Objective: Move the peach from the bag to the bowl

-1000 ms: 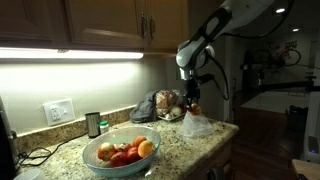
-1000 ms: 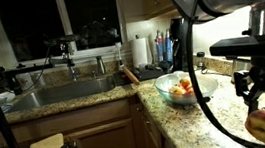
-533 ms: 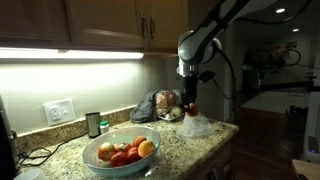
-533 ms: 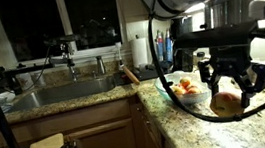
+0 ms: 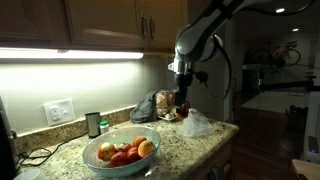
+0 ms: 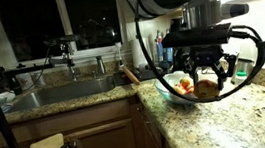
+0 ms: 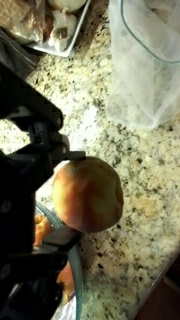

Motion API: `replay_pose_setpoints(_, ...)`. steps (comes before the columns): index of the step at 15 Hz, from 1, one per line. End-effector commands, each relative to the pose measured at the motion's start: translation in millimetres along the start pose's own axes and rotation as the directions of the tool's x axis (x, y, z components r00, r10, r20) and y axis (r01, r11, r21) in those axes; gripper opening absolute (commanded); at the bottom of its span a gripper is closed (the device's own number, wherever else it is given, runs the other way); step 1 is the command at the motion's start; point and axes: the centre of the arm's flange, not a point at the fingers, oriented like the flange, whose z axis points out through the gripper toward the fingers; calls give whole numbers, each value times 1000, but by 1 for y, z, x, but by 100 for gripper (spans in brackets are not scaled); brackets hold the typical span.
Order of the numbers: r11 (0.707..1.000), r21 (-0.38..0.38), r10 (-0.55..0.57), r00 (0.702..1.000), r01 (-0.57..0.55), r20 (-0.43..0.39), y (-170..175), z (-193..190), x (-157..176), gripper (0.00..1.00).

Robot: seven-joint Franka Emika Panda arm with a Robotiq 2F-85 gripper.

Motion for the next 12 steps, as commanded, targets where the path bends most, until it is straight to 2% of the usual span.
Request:
replay_pose_setpoints(1, 994, 41, -95, 994, 98, -54, -15, -3, 10, 41)
replay_pose_setpoints(5, 983, 69, -166, 983, 171, -74, -32, -4, 41, 41)
replay_pose_setpoints(12, 976, 74, -200, 976, 206, -83, -38, -1, 110, 41)
